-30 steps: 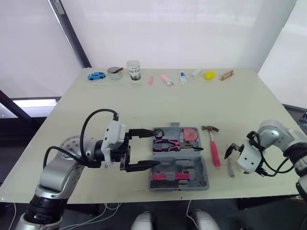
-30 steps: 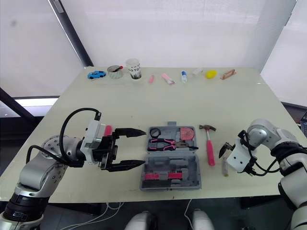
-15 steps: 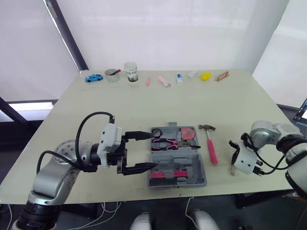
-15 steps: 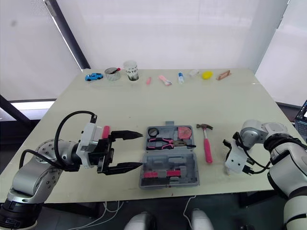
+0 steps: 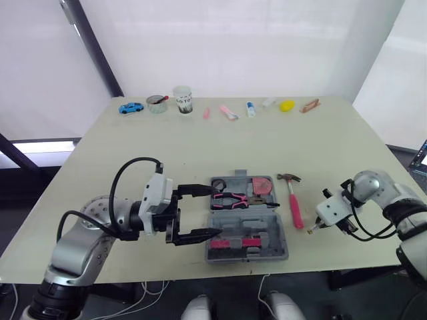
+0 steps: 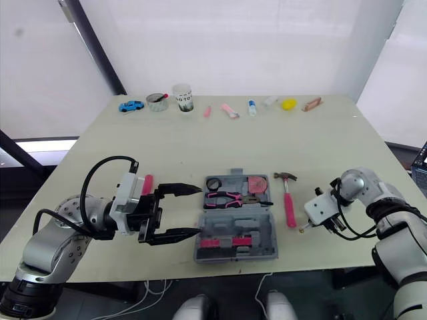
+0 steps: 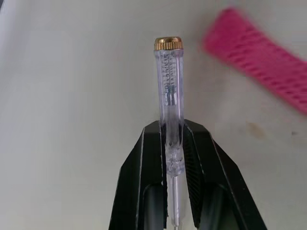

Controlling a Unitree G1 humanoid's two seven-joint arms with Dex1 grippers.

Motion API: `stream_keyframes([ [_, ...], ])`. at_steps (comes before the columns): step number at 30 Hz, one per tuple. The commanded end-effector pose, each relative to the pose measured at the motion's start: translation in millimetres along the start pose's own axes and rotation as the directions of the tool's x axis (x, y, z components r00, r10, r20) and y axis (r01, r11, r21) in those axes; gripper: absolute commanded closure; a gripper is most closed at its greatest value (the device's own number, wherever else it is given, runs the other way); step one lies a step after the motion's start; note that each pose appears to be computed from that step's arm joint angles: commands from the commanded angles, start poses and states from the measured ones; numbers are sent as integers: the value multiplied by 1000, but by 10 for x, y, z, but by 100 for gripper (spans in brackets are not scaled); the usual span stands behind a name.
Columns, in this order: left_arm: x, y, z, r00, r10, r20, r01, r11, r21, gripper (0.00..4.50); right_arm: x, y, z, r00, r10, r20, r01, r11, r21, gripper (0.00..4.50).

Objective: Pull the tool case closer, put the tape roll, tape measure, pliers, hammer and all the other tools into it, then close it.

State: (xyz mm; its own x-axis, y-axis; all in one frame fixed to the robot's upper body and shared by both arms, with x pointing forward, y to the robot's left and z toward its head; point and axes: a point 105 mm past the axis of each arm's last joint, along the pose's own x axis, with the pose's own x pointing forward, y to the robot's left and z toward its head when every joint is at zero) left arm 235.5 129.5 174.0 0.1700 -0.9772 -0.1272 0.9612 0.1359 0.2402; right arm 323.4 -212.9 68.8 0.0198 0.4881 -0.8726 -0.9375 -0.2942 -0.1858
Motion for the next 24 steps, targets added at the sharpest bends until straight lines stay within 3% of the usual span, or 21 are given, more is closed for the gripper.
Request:
stream_keyframes([
  [1,-1,-14,72,1000,-4,21,3,999,37,0,-291,-76,90,983,-156,95,127,957,262,449],
  [6,6,-22,63,1000,-7,24,6,999,33,0,-372,-61,84,932,-355,74,255,785,565,449],
  [9,10,-25,58,1000,-12,25,12,999,31,0,-340,-29,24,889,-457,-17,310,576,756,449],
  [11,13,-25,55,1000,-16,26,15,999,30,0,-315,-35,-67,852,-507,-132,355,373,858,449],
  [15,22,-19,58,999,-23,28,22,999,30,0,-229,44,-181,816,-504,-284,365,66,929,449],
  [19,26,-12,53,999,-36,27,35,999,33,0,-132,46,-214,783,-506,-362,358,-109,927,449],
  [22,32,9,58,999,-41,28,40,998,37,0,-92,-4,-215,750,-523,-405,371,-174,912,449],
  [24,42,17,66,998,-48,30,47,998,41,0,-76,-10,-222,727,-536,-429,401,-175,899,335],
])
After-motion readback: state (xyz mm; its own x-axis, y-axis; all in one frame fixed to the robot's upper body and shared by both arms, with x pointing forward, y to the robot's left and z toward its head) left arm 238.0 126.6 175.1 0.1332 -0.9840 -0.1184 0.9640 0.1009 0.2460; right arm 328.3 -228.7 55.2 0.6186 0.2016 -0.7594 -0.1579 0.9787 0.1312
